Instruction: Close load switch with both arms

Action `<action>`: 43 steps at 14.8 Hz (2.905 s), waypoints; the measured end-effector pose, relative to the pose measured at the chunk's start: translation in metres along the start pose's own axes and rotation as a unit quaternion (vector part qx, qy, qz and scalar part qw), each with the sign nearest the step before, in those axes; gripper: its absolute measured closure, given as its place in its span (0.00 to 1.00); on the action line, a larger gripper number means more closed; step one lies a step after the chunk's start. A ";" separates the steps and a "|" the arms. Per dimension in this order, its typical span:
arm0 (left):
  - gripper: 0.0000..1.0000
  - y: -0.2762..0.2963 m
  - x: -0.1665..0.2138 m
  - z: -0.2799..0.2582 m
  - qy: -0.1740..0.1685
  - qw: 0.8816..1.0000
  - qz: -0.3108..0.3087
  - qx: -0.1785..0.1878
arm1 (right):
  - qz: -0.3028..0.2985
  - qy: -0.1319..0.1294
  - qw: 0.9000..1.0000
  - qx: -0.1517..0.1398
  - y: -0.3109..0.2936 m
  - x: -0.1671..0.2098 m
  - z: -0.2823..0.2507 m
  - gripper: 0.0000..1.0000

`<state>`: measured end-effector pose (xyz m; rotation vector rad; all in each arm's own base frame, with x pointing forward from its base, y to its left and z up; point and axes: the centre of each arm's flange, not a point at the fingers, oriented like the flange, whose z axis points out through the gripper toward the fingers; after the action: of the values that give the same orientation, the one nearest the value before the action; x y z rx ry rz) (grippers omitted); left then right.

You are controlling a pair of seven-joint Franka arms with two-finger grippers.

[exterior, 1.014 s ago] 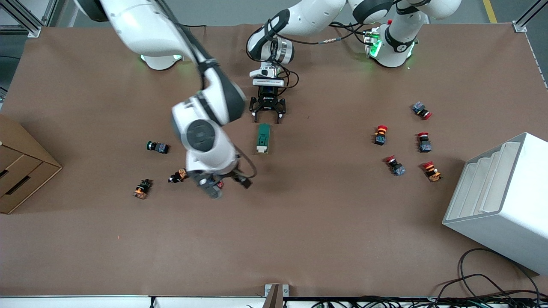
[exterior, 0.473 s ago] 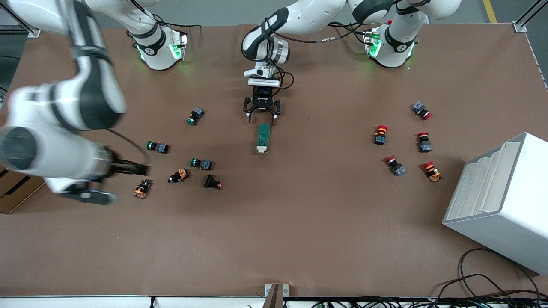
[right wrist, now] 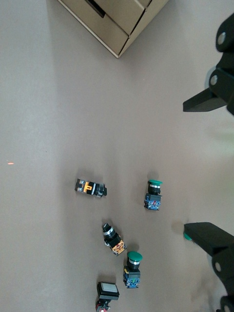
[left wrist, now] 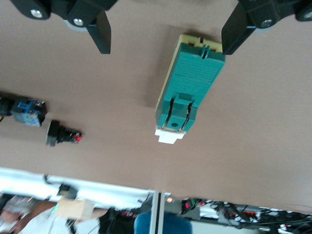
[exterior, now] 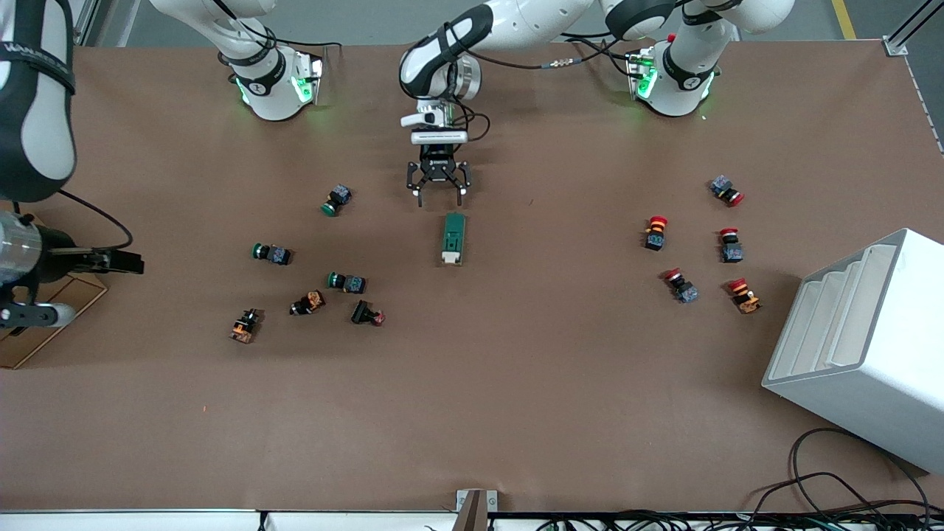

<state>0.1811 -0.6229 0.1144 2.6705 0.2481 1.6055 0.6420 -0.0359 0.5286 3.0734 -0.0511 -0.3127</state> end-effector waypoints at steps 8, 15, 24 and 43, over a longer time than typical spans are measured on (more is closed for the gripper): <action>0.01 0.058 0.115 -0.021 -0.128 0.988 0.031 0.081 | -0.006 -0.024 1.000 0.003 -0.006 -0.012 -0.013 0.00; 0.00 0.064 0.285 -0.007 -0.264 0.959 0.027 0.101 | -0.038 -0.007 0.999 0.014 -0.008 -0.031 -0.042 0.00; 0.00 -0.058 0.530 0.023 -0.399 0.911 0.091 0.056 | -0.040 0.021 0.999 0.018 -0.006 -0.097 -0.087 0.00; 0.00 -0.321 0.708 0.074 -0.482 0.859 0.172 0.026 | -0.018 0.073 0.997 0.024 -0.001 -0.168 -0.107 0.00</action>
<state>0.5307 -0.1993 0.6696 3.2638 -0.2272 0.0934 0.4991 -0.0233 0.6671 3.1382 0.0031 -0.0887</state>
